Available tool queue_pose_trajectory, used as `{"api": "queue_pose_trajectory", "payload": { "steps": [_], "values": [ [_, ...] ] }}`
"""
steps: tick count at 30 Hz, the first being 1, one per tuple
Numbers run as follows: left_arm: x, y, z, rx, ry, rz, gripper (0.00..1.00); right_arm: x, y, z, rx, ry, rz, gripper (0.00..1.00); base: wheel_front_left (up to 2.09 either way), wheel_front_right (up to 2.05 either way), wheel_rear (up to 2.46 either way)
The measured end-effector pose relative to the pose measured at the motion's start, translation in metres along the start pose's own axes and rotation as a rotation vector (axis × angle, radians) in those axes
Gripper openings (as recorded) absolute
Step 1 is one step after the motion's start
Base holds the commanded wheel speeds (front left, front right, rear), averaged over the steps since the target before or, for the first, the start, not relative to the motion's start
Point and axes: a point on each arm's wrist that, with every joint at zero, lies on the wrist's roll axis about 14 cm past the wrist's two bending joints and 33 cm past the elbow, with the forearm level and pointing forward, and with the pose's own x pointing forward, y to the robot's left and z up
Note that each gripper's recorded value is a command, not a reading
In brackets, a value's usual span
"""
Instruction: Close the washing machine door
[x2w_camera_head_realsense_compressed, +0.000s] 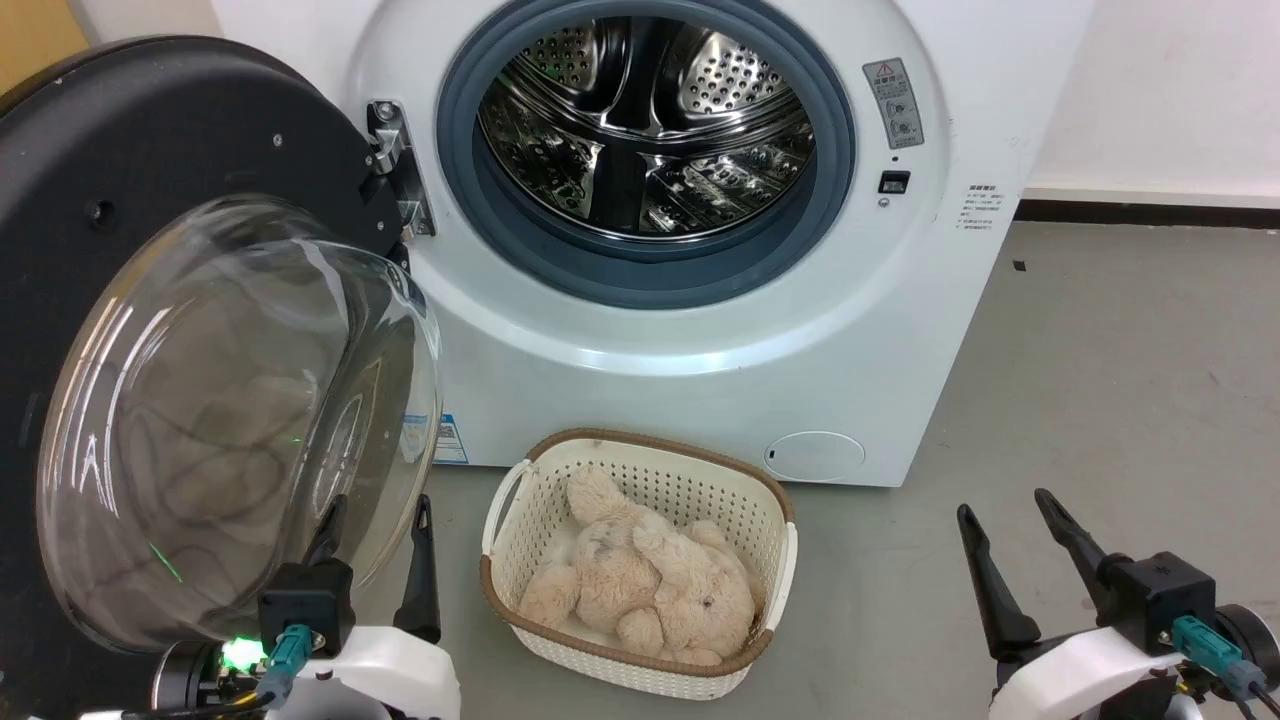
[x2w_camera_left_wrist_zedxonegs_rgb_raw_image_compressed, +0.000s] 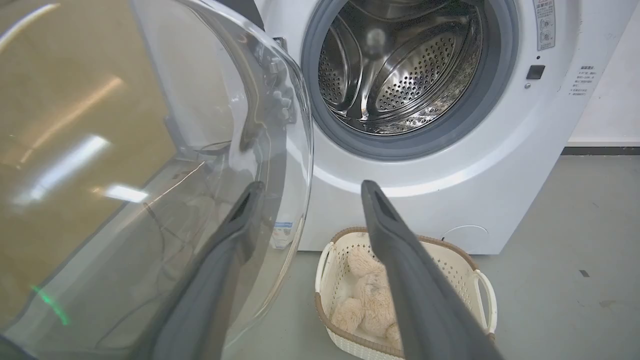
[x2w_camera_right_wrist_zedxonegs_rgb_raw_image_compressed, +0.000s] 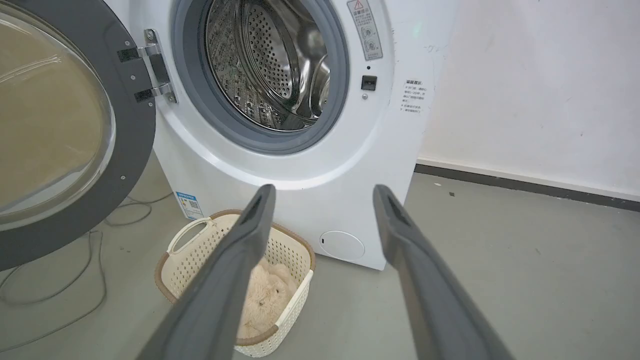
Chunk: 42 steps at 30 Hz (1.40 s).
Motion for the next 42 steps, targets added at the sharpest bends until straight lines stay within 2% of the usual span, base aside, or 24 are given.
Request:
{"api": "queue_pose_trajectory", "payload": {
  "steps": [25,39,40,42],
  "values": [
    [-0.009,0.017,0.008,0.011,-0.056,0.088,1.00,0.010,0.007,0.005,0.053,-0.046,0.024,1.00,0.00,0.00,0.00],
    [-0.027,0.051,0.030,0.017,-0.140,0.211,1.00,0.026,0.031,0.006,0.078,-0.067,0.097,1.00,0.00,0.00,0.00],
    [-0.029,0.054,0.032,0.020,-0.147,0.219,0.56,0.028,0.034,0.007,0.083,-0.070,0.103,1.00,0.00,0.00,0.00],
    [-0.033,0.060,0.036,0.024,-0.158,0.236,0.00,0.030,0.037,0.007,0.093,-0.071,0.114,1.00,0.00,0.00,0.00]
  ]
}}
